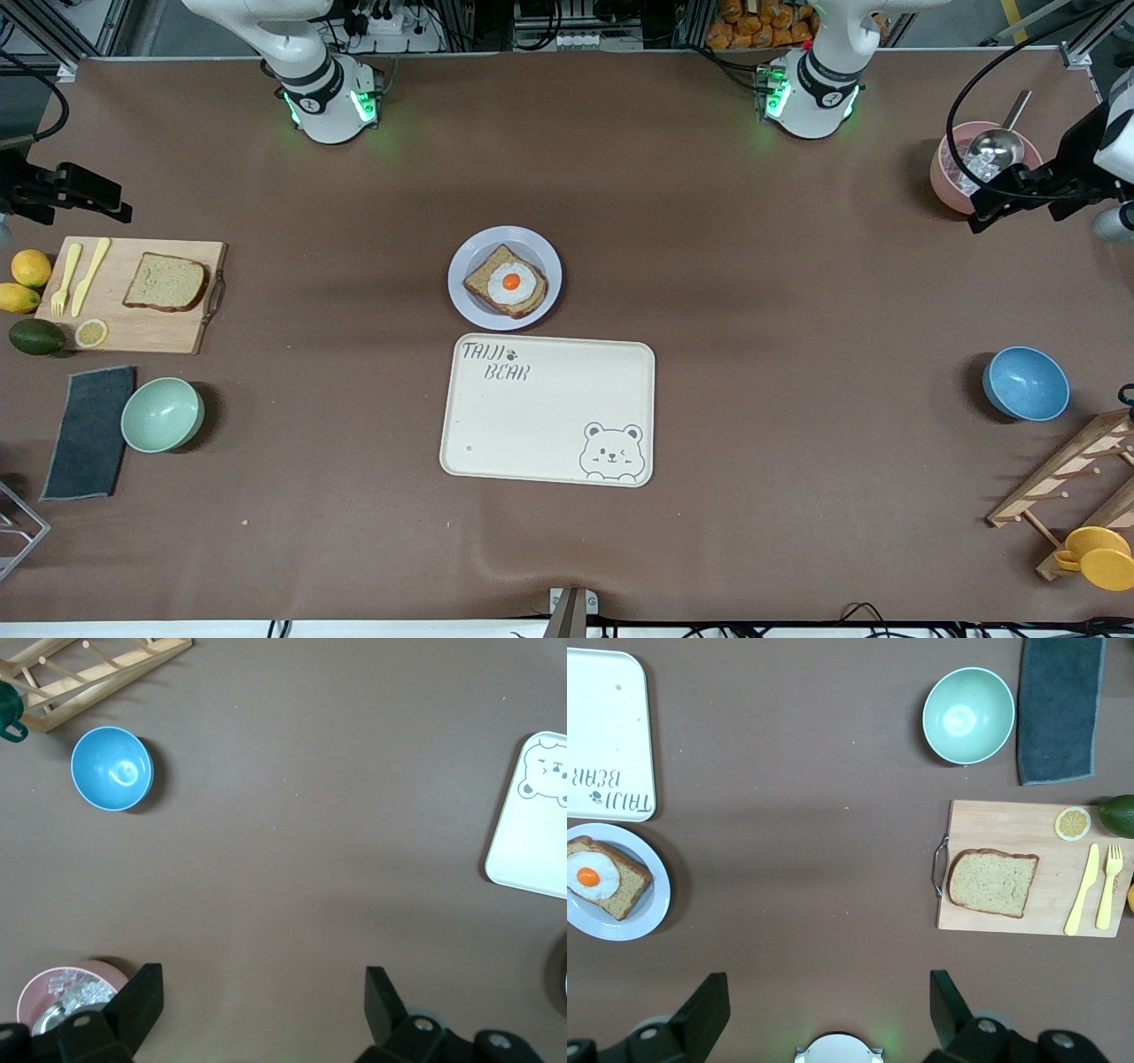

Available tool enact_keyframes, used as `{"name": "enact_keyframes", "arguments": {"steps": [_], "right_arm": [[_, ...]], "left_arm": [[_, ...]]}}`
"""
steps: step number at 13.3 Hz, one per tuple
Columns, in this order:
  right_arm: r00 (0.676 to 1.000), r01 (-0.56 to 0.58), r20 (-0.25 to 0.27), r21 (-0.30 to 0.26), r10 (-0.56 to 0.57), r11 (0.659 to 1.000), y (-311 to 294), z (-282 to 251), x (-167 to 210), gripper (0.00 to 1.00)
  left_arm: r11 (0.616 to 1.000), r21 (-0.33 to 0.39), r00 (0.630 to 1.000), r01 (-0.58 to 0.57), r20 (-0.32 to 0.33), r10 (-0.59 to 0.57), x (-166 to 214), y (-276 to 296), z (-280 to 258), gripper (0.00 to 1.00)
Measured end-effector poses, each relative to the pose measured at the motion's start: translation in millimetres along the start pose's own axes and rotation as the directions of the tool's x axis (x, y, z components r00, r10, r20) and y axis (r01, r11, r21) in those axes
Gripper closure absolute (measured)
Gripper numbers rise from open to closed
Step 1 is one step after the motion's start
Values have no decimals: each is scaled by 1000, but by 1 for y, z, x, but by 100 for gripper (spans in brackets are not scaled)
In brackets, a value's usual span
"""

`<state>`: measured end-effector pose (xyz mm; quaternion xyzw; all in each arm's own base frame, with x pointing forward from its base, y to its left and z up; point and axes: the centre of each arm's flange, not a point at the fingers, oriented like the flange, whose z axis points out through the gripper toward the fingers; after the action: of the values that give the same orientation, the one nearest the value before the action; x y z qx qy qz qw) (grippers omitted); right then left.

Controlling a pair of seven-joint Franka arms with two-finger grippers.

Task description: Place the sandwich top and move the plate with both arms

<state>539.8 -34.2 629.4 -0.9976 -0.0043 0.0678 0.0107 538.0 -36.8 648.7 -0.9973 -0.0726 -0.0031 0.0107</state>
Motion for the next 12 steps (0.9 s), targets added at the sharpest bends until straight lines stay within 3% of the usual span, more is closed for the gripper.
{"name": "enact_keyframes", "arguments": {"steps": [12], "right_arm": [[999,-15,47,-5,15,1000,6,16,-1,0]], "left_arm": [[1000,-1,1000,-3,-3,3,-3,1,-9,0]]}}
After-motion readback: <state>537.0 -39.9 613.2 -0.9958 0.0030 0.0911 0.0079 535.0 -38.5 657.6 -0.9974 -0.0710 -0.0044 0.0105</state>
